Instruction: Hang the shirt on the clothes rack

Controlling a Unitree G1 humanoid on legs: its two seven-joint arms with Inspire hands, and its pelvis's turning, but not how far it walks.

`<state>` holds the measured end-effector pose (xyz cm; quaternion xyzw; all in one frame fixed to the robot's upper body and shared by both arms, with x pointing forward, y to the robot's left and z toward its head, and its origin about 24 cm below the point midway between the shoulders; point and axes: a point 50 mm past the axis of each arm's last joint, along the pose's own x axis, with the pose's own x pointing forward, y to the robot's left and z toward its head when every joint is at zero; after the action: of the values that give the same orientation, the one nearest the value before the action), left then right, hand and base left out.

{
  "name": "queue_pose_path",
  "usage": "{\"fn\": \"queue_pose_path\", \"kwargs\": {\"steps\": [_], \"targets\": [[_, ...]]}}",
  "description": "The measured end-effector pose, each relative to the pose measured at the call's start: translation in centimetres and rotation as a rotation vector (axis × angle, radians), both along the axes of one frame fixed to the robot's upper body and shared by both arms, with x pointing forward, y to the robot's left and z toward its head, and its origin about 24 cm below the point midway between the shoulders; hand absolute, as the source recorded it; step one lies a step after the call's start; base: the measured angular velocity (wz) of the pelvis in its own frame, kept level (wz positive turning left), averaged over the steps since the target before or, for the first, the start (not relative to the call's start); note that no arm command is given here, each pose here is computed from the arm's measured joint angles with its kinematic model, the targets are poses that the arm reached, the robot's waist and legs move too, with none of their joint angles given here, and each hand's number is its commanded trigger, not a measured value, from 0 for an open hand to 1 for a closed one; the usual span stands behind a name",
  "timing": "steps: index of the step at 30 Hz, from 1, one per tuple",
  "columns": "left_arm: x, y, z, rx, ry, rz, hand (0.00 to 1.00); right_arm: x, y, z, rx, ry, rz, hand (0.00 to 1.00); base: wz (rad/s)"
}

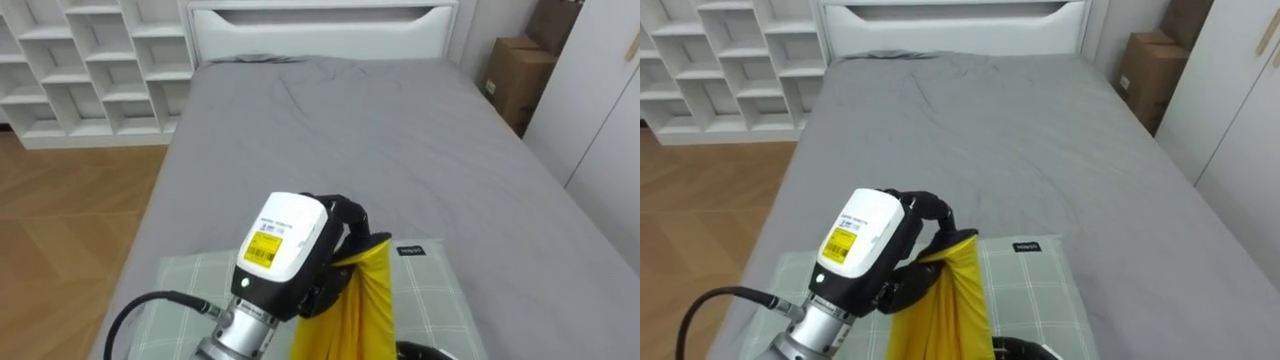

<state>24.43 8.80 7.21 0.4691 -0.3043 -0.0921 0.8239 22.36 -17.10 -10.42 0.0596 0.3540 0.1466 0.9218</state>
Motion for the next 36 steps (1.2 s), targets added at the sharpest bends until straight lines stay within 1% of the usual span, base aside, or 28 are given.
{"fn": "queue_pose_path", "kwargs": {"steps": [12,36], "targets": [[0.15,0.14,0.16,0.009,-0.008,-0.001,1.0,0.01,0.68,-0.05,0.016,0.0,0.003,1.0,0.01],[0.23,0.33,0.24,0.019,-0.017,0.001,1.0,0.11,0.47,0.02,-0.002,-0.004,0.005,1.0,0.0]]}}
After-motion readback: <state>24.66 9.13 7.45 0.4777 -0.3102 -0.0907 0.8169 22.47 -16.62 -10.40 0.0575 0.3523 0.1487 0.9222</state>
